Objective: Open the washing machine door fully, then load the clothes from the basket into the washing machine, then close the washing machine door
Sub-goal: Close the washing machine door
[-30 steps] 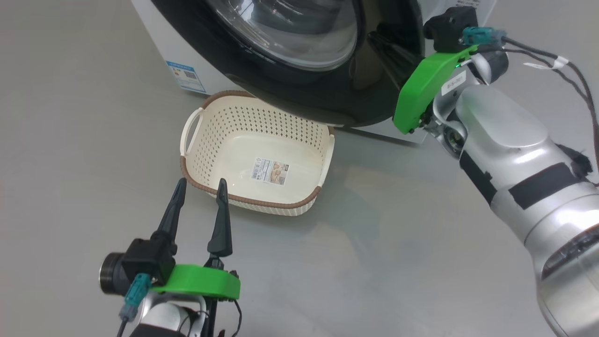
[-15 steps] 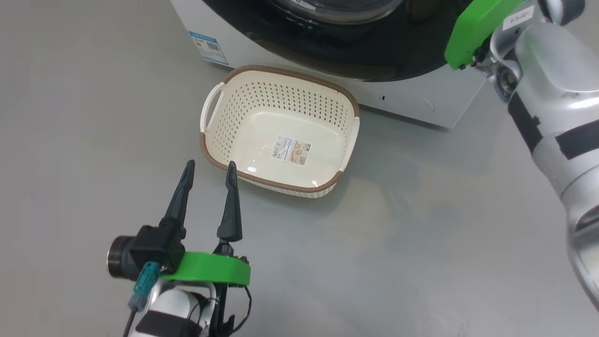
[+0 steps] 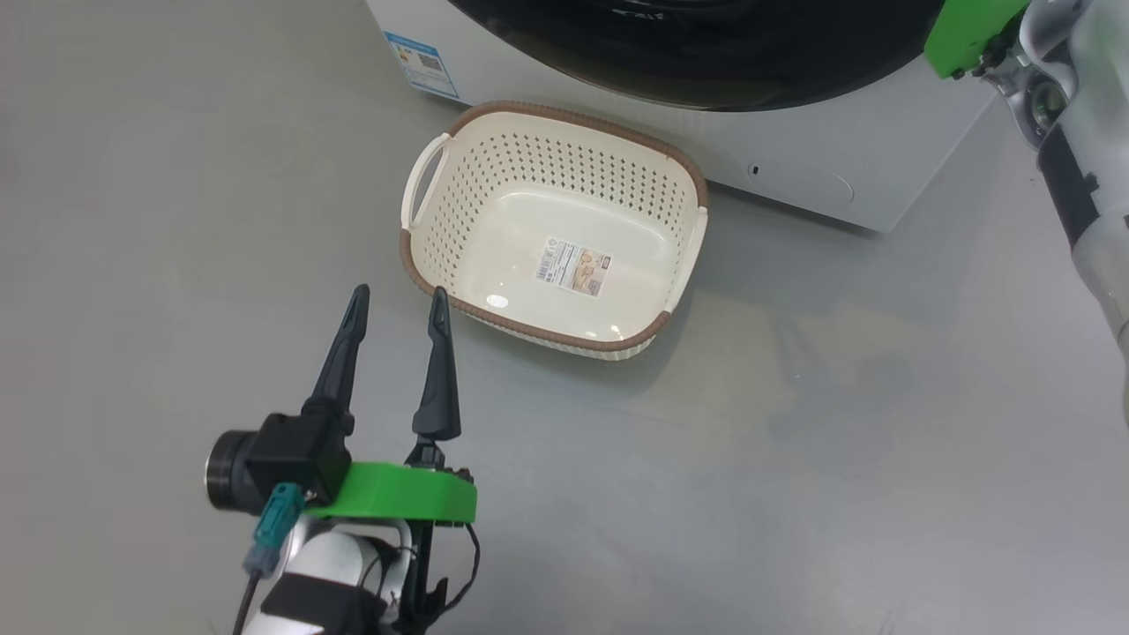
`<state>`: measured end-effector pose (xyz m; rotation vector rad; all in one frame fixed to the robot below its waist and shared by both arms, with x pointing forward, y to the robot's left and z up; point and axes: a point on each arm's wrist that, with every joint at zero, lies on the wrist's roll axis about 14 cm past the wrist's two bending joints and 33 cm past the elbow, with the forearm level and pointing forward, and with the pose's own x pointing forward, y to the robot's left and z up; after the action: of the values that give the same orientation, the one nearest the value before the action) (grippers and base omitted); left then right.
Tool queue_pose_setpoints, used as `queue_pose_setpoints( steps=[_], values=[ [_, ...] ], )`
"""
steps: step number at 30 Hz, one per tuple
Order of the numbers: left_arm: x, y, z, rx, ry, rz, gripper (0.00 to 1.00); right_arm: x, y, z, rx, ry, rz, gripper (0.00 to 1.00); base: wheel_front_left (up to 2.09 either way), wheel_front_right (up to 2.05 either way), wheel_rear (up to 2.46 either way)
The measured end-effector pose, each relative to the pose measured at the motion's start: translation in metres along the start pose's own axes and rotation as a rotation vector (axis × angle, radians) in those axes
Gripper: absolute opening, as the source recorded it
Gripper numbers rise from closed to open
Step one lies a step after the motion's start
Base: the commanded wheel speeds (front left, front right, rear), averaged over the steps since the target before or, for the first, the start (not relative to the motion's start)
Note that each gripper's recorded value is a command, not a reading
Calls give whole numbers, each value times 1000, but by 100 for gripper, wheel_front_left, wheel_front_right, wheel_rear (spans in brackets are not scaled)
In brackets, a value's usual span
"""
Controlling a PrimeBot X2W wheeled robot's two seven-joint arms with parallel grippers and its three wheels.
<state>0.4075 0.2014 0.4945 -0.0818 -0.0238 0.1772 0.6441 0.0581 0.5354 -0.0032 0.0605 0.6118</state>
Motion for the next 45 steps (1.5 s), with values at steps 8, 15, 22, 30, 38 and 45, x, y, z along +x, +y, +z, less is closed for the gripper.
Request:
queue_pose_setpoints(
  steps=[8, 15, 22, 30, 38, 45],
  values=[
    [1, 1, 5, 2, -15, -1, 100, -2, 11, 23, -26, -60, 17, 0, 0, 0, 0],
    [1, -3, 11, -1, -35, -11, 100, -19, 35, 30, -22, -111, 59, 0, 0, 0, 0],
    [-4, -12, 16, -13, -50, -39, 100, -52, 47, 39, 8, -183, 67, 0, 0, 0, 0],
    [-7, -23, 21, -22, -63, -76, 100, -98, 37, 29, 43, -220, 5, 100, 0, 0, 0],
    [-8, -29, 26, -9, -74, -114, 100, -145, 15, 14, 72, -229, -100, 100, 0, 0, 0],
    [-10, -39, 26, -13, -61, -153, 100, -190, -5, -5, 94, -213, -206, 100, 0, 0, 0]
  ],
)
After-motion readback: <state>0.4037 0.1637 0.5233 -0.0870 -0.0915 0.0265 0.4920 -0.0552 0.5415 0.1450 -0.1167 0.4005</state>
